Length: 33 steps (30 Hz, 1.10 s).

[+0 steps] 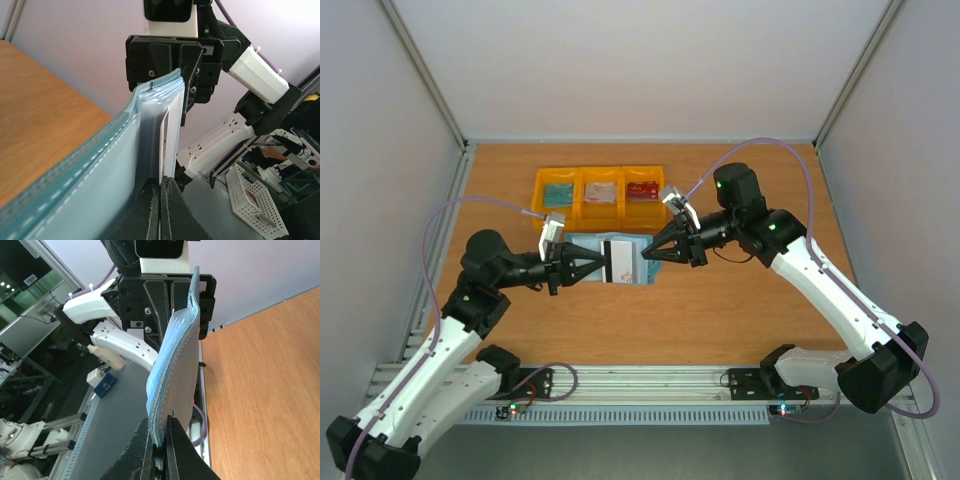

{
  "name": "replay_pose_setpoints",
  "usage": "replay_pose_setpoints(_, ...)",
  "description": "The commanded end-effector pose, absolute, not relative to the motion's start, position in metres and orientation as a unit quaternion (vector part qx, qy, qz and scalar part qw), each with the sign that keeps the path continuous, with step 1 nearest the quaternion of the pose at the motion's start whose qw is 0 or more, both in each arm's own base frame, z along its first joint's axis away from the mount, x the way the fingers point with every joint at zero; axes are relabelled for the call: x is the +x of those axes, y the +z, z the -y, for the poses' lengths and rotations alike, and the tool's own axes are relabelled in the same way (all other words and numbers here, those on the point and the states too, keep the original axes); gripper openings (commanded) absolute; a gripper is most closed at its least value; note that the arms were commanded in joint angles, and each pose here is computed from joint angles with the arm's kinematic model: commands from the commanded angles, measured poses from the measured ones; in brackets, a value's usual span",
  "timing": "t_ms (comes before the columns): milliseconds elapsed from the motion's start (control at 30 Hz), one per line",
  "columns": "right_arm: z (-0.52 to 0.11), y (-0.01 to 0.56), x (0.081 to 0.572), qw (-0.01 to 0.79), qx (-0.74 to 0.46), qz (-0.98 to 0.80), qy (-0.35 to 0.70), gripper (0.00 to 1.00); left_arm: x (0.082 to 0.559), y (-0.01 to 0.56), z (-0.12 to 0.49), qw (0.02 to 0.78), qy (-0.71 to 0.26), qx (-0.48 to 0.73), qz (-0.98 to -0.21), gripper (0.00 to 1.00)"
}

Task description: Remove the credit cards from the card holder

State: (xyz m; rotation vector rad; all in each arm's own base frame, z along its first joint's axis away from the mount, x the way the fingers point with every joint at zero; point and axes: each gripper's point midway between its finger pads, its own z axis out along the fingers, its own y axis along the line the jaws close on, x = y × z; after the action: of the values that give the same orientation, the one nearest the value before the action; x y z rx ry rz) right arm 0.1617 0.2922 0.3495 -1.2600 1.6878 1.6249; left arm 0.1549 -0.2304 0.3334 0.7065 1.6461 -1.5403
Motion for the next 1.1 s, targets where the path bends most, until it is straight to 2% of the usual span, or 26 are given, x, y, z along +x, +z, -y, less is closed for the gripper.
replay_pose_setpoints(0, -0.291, 0.366, 0.152, 0.25, -0.48, -0.589, 0.6, 0.01, 0.158, 0.348, 0.228, 0.4, -0.597, 0.28, -0.637, 0.0)
replay_pose_setpoints(400, -0.277, 0.353, 0.17, 0.262, -0.45, -0.629, 0.577, 0.01, 0.169, 0.327, 0.213, 0.427, -0.522, 0.269, -0.688, 0.0)
replay_pose_setpoints(833, -0.259, 0.332, 0.204, 0.264, -0.382, -0.66, 0.591, 0.01, 0.187, 0.329, 0.205, 0.464, -0.475, 0.261, -0.701, 0.0)
replay_pose_setpoints(1067, -0.25, 0.315, 0.231, 0.273, -0.32, -0.7, 0.576, 0.01, 0.206, 0.336, 0.193, 0.516, -0.396, 0.273, -0.709, 0.0)
